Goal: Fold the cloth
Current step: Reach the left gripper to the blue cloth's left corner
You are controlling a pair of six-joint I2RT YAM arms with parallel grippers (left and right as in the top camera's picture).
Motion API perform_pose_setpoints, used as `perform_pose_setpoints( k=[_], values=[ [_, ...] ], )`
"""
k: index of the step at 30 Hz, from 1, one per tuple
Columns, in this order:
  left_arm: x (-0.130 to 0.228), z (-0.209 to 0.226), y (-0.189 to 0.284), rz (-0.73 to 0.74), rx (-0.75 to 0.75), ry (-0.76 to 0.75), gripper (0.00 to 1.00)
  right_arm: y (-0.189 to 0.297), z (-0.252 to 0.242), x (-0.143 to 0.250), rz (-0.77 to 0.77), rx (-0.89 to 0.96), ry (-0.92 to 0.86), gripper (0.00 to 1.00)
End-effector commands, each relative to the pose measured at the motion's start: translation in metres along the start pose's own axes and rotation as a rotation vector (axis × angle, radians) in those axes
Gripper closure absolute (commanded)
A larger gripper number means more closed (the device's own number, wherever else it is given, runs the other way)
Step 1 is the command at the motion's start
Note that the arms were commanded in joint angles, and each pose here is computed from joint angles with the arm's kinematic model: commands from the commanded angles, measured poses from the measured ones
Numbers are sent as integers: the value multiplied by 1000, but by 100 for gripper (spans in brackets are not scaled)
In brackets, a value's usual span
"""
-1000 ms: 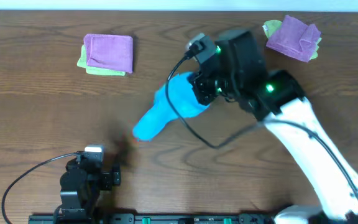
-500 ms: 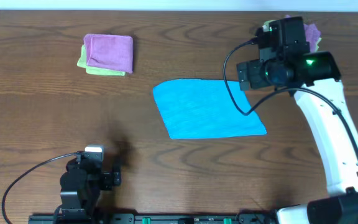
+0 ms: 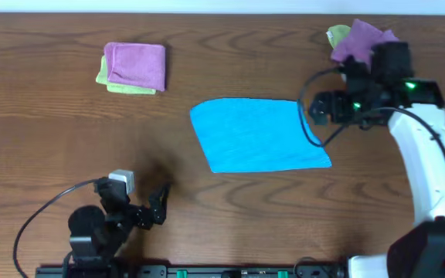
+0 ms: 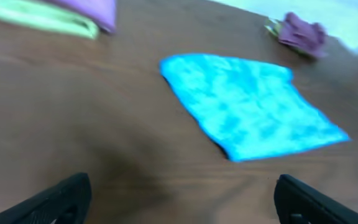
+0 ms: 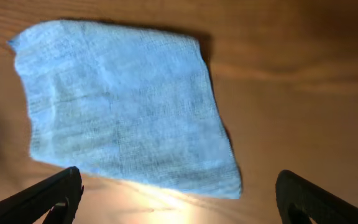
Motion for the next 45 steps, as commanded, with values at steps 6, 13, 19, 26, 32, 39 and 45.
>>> perform_pose_setpoints(
  k=[6, 13, 19, 26, 32, 39, 45],
  values=[
    [-34, -43, -7, 243, 147, 260, 5, -2, 0, 12, -32, -167, -31, 1],
    [-62, -37, -50, 356, 101, 500, 5, -3, 3, 11, -34, -169, -20, 1],
    [-58, -17, -75, 383, -24, 856, 5, -3, 3, 11, -34, -169, -19, 1],
    [-36, -5, -103, 465, -100, 947, 2, -3, 3, 10, -36, -168, -18, 1],
    [-20, -4, -130, 520, -106, 973, 5, -3, 3, 10, -36, -168, -19, 1],
    [1, -8, -162, 571, -92, 1006, 5, -3, 3, 10, -36, -169, -19, 1],
    [17, -19, -180, 605, -69, 1019, 5, -3, 3, 10, -36, -168, -19, 1]
  ],
)
Point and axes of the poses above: each gripper's point midway between its finger pads, its own y axis back along the fingers, its own z axis along the line the jaws close on, x = y × z, the point moved 4 cm from there along y, back along the fingers, and after that the axes turned 9 degrees about y, right-handed, at the moved point
